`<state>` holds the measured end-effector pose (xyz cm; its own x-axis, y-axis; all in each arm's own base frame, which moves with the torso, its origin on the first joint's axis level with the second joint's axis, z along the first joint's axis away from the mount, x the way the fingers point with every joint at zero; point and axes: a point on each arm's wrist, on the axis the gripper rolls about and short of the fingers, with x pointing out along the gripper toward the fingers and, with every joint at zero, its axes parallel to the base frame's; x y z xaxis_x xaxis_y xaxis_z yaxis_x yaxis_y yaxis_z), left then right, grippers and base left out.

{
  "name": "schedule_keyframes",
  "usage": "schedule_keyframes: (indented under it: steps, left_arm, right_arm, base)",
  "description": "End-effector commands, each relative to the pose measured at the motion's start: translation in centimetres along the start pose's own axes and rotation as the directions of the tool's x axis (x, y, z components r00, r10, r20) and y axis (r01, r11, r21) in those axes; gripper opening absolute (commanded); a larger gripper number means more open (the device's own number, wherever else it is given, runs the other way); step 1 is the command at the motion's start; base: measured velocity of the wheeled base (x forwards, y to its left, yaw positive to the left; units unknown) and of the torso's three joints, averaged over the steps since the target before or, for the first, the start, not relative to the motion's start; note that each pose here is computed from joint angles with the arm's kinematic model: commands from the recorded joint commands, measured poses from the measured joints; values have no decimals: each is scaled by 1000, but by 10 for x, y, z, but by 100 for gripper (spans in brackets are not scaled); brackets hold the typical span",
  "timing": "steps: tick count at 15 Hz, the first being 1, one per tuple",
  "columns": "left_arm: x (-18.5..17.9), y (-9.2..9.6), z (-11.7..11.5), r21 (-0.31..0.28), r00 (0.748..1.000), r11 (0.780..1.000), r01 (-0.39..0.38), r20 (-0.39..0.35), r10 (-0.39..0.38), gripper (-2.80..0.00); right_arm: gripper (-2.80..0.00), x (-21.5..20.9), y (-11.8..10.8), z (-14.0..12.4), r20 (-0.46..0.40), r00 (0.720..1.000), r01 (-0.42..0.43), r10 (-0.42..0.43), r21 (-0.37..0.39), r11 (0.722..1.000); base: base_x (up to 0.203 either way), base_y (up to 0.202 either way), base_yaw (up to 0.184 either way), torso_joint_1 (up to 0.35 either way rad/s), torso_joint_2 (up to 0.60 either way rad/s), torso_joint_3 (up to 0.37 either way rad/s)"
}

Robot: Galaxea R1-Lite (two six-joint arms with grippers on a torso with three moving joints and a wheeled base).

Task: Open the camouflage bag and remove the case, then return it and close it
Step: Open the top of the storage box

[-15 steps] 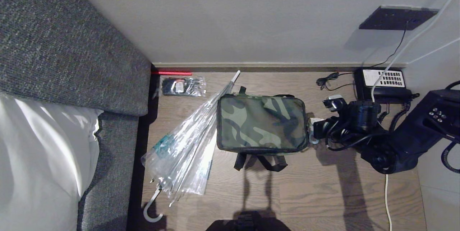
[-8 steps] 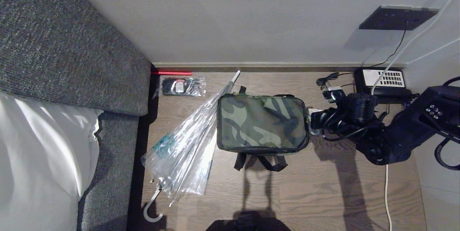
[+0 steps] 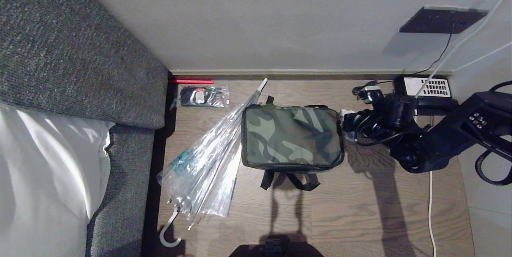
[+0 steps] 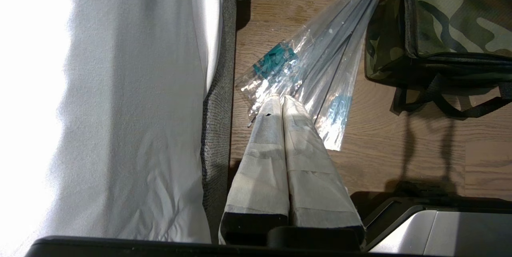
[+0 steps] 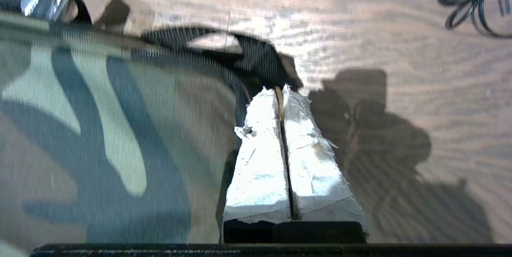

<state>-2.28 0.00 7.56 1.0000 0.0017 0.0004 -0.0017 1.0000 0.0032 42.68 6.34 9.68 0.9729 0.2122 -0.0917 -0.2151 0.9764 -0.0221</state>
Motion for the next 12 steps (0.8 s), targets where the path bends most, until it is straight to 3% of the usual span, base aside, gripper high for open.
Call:
schedule_keyframes:
  steps: [1, 12]
  left_arm:
    - [0, 0, 0, 0, 1000, 1000, 0, 1, 0, -280]
    - [0, 0, 0, 0, 1000, 1000, 0, 1, 0, -280]
  right_arm:
    - [-280, 5, 0, 2, 19, 1000, -1, 1, -2, 1000]
    - [-280, 5, -3, 17, 71, 998, 2, -2, -4, 1000]
  base:
    - [0, 0, 0, 0, 0, 0]
    - [0, 0, 0, 0, 0, 0]
